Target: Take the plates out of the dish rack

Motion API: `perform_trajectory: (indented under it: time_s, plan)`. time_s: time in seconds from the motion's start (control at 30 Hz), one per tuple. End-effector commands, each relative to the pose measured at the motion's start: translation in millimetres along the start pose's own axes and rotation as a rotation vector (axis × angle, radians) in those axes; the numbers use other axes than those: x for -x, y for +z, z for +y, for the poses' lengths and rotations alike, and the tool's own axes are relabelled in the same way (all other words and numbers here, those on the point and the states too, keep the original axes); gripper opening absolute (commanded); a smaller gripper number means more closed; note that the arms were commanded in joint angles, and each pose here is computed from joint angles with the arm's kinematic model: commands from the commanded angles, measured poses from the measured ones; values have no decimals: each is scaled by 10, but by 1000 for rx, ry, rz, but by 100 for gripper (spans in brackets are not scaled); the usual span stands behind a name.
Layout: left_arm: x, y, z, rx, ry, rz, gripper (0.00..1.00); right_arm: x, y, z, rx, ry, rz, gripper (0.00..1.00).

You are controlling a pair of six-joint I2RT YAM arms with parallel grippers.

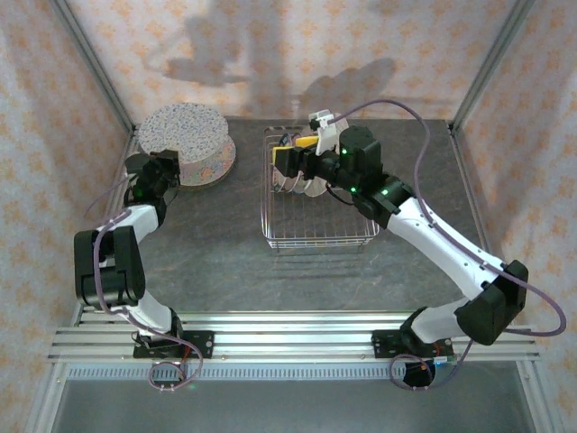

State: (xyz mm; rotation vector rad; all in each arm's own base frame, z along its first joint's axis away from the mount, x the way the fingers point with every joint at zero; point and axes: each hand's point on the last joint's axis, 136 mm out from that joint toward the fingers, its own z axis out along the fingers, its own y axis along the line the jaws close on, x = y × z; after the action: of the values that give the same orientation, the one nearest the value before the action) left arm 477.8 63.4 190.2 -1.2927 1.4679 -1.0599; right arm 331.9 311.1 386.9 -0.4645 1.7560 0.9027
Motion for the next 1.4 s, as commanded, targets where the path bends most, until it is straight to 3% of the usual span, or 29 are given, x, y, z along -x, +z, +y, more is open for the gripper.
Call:
perform_trajectory:
  time_s: [0.0,0.17,0.43,0.97,1.37]
  plan:
    - [57,25,-305,-141,82,-7,0,326,-152,70,-9,-90,-135,77]
    - [91,141,-86,-108,83,-3,0,362,-169,70,-26,-119,-170,87]
    - [91,347,162,-86,68,28,0,371,-151,61,-42,-123,-163,94]
    - [83,543,545,-25,65,66,0,377,-169,86,-36,-121,-144,95]
    - [103,623,591,-14,62,78,0,406,-148,110,-26,-114,-142,95]
